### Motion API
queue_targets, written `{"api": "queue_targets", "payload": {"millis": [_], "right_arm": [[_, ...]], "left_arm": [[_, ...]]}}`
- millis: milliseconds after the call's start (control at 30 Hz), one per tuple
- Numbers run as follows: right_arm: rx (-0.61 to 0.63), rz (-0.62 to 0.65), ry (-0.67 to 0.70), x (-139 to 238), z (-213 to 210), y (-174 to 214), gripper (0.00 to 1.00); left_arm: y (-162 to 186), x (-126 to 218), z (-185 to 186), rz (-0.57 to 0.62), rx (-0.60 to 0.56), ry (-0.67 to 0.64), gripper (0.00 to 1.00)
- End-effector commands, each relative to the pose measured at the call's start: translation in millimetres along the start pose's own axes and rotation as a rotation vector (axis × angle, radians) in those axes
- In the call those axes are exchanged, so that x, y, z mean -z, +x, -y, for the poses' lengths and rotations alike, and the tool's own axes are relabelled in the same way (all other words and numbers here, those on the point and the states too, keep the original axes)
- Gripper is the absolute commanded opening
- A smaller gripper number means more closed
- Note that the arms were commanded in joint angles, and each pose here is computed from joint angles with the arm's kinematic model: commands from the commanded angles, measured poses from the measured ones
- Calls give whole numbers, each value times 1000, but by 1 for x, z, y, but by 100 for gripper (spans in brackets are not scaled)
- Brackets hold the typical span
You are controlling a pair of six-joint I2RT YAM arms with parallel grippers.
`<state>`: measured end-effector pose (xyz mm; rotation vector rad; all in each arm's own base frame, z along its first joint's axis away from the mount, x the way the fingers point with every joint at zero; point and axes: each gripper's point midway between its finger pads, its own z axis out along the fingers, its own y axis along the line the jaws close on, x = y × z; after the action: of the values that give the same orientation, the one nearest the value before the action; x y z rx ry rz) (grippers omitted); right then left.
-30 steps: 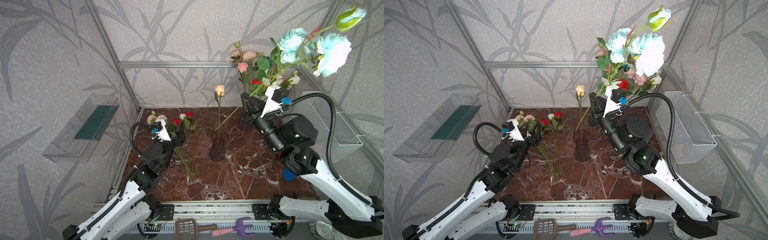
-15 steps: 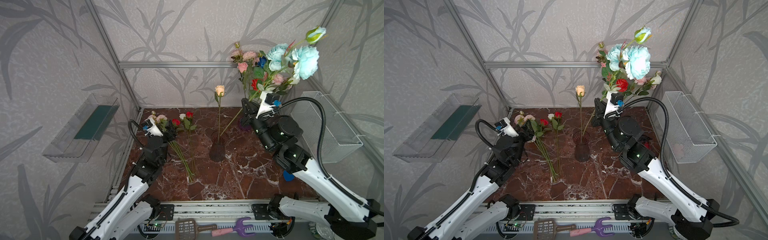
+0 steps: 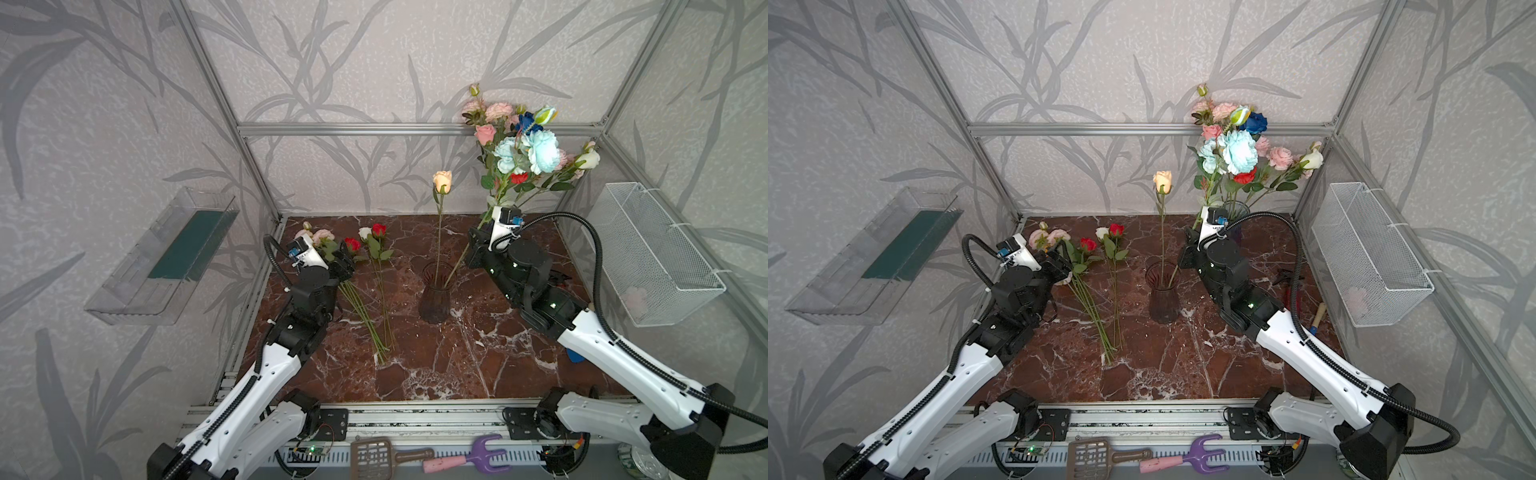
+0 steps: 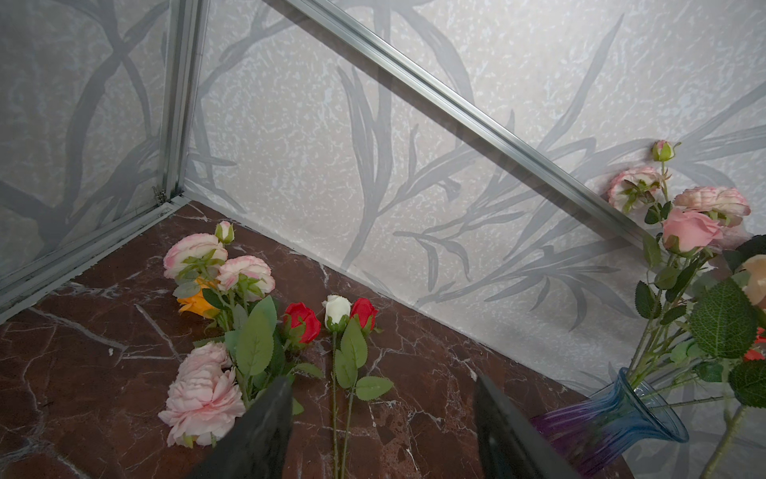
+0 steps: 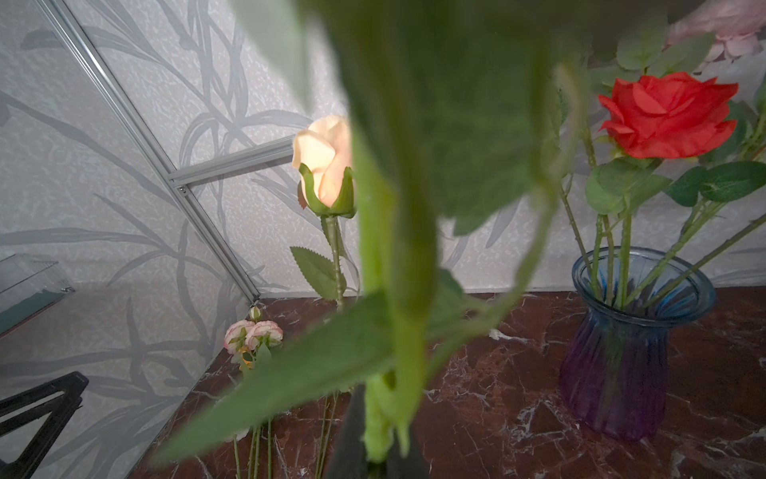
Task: Arrange the flowers into the vase
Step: 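Lower the light blue rose into the purple-blue vase and open the right gripper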
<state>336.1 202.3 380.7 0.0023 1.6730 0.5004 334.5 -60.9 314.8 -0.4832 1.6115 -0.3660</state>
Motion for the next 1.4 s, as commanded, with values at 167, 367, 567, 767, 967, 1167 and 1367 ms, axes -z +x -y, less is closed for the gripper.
{"api": "queue_targets", "payload": {"millis": [167, 367, 567, 767, 967, 1167, 1367], "right_arm": [[-50, -28, 4, -4, 5, 14, 9], [-52, -50, 4, -5, 6, 21, 19], [-54, -70, 3, -3, 7, 28, 23], [-54, -78, -4, -1, 7, 28, 28], [-47, -96, 0, 1, 8, 32, 39], [-19, -126, -12, -1, 5, 35, 47], [3, -162, -45, -3, -3, 38, 48]], "left_arm": [[-7, -2, 6, -9, 38, 17, 69], [-3, -4, 6, -22, 37, 18, 69], [-1, -7, 6, -33, 38, 16, 69], [3, -9, 5, -45, 38, 14, 69], [7, -12, 5, -60, 39, 14, 69], [11, -14, 5, -74, 38, 13, 69], [15, -17, 4, -85, 33, 5, 69]]}}
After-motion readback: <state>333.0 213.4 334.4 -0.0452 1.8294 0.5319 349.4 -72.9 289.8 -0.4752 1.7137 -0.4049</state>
